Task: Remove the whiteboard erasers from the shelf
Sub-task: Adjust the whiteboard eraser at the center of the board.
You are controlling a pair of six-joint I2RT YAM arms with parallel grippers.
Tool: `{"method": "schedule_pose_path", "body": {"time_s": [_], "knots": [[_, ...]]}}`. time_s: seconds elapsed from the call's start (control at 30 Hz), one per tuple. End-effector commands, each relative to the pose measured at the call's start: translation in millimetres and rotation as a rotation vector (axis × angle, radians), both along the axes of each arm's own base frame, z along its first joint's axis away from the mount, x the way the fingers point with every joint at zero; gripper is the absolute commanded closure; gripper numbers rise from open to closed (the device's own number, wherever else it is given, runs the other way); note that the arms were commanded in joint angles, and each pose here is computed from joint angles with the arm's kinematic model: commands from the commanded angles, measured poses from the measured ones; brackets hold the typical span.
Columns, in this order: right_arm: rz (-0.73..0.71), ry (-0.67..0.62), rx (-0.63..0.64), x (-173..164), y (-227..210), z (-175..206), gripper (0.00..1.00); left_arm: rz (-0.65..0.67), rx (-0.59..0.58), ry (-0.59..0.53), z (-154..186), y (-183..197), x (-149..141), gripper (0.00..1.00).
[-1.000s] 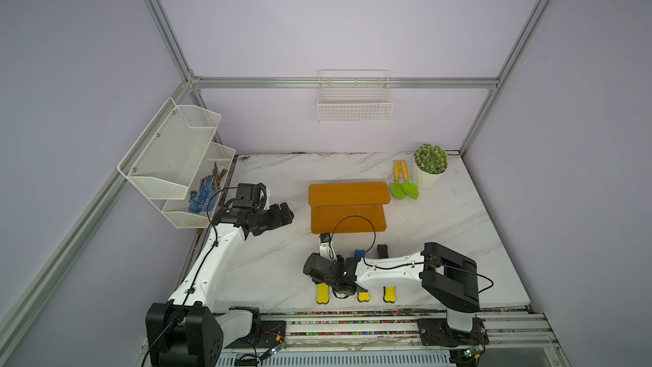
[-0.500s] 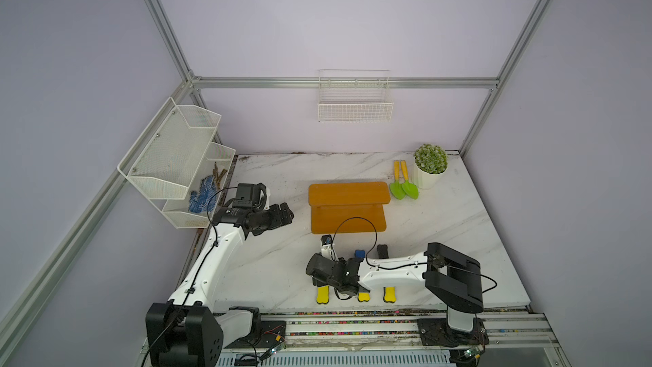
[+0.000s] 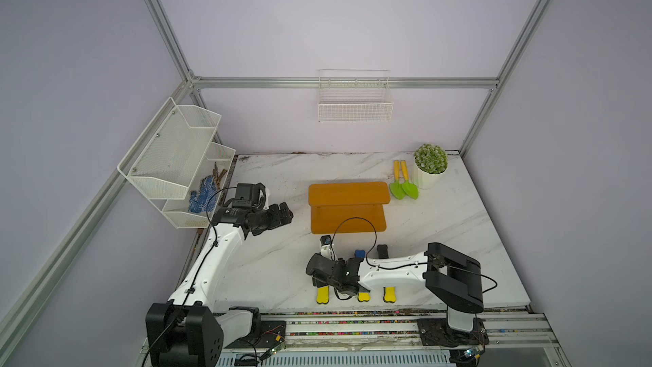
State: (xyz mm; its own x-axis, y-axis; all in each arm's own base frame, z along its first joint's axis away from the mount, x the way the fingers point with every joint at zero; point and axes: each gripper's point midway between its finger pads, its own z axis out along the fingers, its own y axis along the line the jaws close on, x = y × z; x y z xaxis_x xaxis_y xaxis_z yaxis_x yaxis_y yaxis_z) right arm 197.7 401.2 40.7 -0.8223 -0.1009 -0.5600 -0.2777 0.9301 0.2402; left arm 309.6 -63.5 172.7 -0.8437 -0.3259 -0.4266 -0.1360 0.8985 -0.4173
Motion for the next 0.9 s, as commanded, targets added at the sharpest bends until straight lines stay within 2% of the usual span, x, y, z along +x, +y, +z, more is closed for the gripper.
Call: {"method": "schedule_pose_path", "body": {"time_s": [0.0,0.87], "knots": [[0.011,-0.026,0.043,0.3,5.8,19.1,0.32,-0.011,0.004,-0.04,7.7,0.9,6.3,0.06],[0.026,-0.043,0.05,-3.0,11.7,25.8,0.33,-0.01,0.004,-0.041,8.2,1.4,5.6,0.06]]}}
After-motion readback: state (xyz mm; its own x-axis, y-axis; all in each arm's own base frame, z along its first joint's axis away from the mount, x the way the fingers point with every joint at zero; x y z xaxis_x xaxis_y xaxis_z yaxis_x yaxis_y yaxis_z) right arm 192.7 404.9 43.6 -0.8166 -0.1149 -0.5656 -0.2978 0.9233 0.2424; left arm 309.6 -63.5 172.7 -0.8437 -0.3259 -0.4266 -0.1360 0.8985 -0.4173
